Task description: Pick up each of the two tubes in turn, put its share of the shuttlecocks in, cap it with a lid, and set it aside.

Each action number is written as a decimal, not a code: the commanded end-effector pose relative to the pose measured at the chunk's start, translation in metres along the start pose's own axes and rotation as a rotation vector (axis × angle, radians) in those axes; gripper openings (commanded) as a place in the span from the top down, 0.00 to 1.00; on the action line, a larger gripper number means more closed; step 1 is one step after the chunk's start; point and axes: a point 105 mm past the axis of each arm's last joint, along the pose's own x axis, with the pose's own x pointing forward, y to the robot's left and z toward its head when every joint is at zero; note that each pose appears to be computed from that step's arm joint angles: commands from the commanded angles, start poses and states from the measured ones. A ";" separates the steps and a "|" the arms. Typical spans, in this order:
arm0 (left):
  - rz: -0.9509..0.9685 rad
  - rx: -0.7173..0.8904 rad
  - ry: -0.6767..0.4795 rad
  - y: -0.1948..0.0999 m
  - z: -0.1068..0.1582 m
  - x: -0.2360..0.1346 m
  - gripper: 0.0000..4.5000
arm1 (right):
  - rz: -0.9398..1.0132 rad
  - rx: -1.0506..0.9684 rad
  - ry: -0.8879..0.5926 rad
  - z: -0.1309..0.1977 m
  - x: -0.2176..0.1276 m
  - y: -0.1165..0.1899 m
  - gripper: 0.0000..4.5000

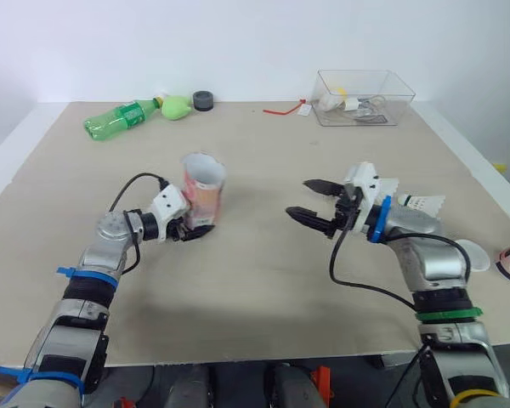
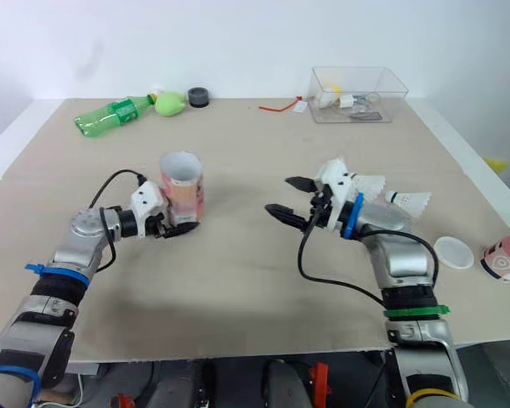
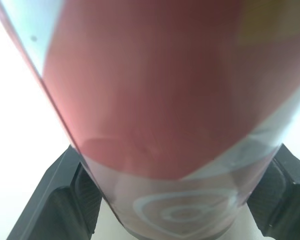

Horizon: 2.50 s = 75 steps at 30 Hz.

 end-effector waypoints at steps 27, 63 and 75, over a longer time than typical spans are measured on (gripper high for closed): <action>-0.459 0.165 0.283 -0.035 0.021 0.040 0.29 | -0.609 0.173 0.068 -0.027 -0.035 -0.061 0.00; -0.402 0.103 0.293 -0.012 0.021 0.040 0.30 | 0.349 -0.776 -0.066 0.108 -0.031 0.038 0.99; -0.443 0.111 0.265 -0.022 0.028 0.048 0.30 | 0.484 -0.892 -0.009 0.097 0.010 0.044 0.99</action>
